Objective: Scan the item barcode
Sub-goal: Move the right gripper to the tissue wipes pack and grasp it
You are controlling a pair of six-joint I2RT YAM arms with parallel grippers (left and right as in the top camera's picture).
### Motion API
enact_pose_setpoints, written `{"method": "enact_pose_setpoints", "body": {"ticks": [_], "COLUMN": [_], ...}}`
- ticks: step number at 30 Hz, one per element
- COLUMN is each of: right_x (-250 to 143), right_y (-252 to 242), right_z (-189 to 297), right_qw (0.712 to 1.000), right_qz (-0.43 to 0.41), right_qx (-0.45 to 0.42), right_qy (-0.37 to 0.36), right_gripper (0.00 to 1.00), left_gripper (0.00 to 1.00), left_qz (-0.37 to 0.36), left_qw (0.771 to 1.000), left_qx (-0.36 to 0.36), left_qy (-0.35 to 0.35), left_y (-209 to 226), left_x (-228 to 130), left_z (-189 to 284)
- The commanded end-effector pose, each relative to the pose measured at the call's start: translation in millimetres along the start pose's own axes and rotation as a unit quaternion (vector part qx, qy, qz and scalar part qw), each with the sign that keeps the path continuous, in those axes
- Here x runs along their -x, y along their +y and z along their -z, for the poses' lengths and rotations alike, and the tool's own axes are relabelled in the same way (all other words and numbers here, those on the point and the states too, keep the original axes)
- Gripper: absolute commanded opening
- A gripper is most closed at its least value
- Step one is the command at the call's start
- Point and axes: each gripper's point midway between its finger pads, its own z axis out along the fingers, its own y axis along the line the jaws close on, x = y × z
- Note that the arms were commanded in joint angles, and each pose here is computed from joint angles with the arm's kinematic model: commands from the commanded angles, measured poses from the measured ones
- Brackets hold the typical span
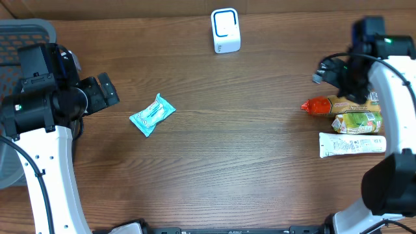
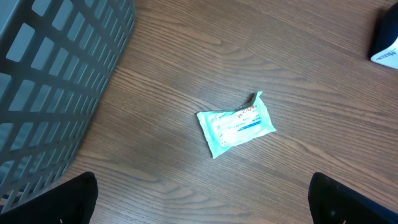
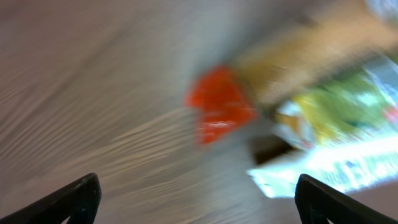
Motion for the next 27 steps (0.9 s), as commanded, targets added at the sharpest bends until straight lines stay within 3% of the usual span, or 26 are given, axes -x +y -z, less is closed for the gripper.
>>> {"method": "enact_pose_setpoints", "body": {"ticks": [1,9,14,20,27], "right_x": [-9,-61,-106,-151,-190], "right_y": [71,229,308,370,393], "right_z": [24,-18,-59,-109,-157], "right_qw": [0.986,0.929,0.876,0.798,0.742], "right_qz": [0.144,0.324,0.420,0.541,0.625], "right_qx": [0.080,0.167,0.227,0.238,0.186], "right_qy": [-0.034,-0.069,-0.064,-0.116,-0.159], "right_gripper": [1.00,1.00,1.00,0.99,0.98], "left_gripper": [1.00,1.00,1.00,0.99,1.00], "left_qz": [-0.008,-0.008,-0.008,-0.008,-0.008], "left_qw": [1.000,1.000,1.000,1.000,1.000], "left_qx": [-0.002,-0.002,-0.002,-0.002,-0.002], "left_qy": [-0.006,-0.006,-0.006,-0.006,-0.006], "left_y": [0,0,0,0,0], "left_x": [5,5,5,5,5], "left_z": [2,2,2,2,2]}}
